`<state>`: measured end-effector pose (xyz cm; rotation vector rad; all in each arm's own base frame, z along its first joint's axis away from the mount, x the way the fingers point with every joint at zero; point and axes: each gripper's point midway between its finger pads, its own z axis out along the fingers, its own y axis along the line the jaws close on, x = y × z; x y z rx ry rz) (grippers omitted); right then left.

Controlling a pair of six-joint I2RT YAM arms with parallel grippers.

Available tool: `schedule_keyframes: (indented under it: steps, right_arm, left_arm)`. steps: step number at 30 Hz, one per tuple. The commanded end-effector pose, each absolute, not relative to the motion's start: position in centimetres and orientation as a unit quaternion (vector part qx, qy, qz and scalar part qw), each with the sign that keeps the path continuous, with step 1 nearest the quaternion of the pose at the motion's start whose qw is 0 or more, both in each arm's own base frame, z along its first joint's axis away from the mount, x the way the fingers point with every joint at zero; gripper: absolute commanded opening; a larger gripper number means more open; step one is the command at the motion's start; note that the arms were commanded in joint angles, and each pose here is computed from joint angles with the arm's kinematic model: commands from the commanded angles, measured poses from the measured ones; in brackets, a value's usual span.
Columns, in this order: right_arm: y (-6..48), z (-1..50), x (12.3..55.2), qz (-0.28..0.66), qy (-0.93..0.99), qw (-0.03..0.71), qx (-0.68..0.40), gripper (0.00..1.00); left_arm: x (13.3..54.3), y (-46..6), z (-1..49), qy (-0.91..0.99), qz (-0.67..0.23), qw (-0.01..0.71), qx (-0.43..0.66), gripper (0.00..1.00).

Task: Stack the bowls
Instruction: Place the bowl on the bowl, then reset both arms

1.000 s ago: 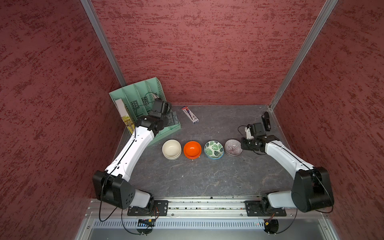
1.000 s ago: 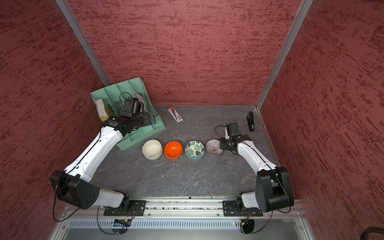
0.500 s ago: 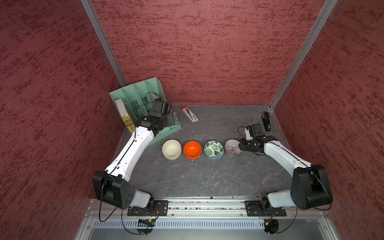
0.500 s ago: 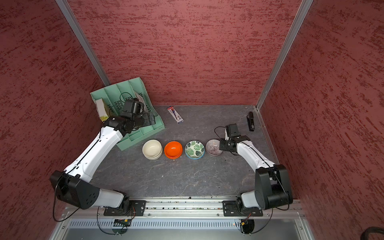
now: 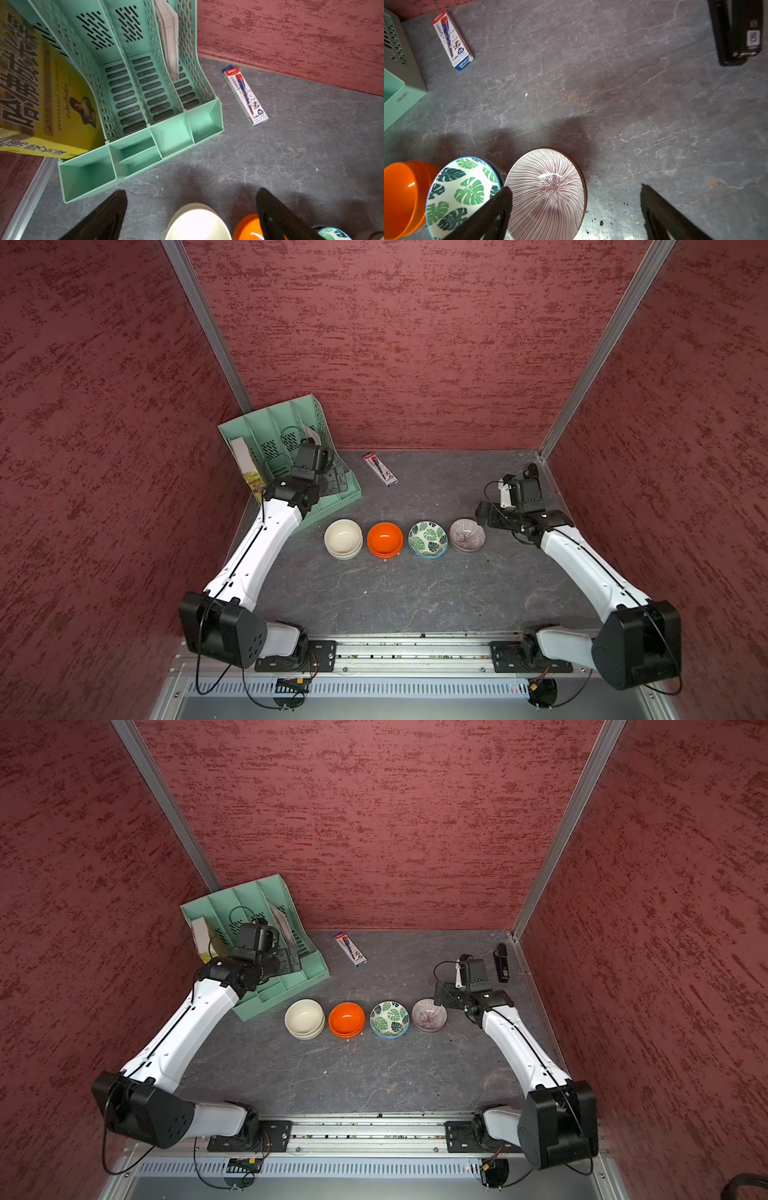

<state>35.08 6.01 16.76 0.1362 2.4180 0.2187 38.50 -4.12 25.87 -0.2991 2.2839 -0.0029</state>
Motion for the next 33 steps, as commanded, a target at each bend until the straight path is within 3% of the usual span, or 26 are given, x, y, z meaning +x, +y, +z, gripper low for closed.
schedule_keyframes:
  steps: [1, 8, 17, 33]
  right_arm:
    - [3.6, 18.9, 36.5, 0.049, 0.907, 0.411, 0.076, 0.98]
    - [1.7, 19.7, 37.8, 0.019, 0.883, 0.460, 0.093, 0.98]
    - [0.9, 20.9, 36.0, -0.025, 0.805, 0.592, 0.022, 0.98]
    - [1.1, 17.3, 38.2, -0.019, 0.763, 0.646, 0.002, 0.98]
  left_arm:
    - [39.2, -2.6, 26.0, 0.888, 0.006, 0.442, -0.128, 1.00]
    - [39.3, -1.7, 24.1, 0.880, 0.025, 0.460, -0.114, 1.00]
    - [39.1, -1.4, 19.8, 0.867, 0.032, 0.487, -0.102, 1.00]
    - [38.9, 1.9, 14.8, 0.835, 0.061, 0.530, -0.133, 1.00]
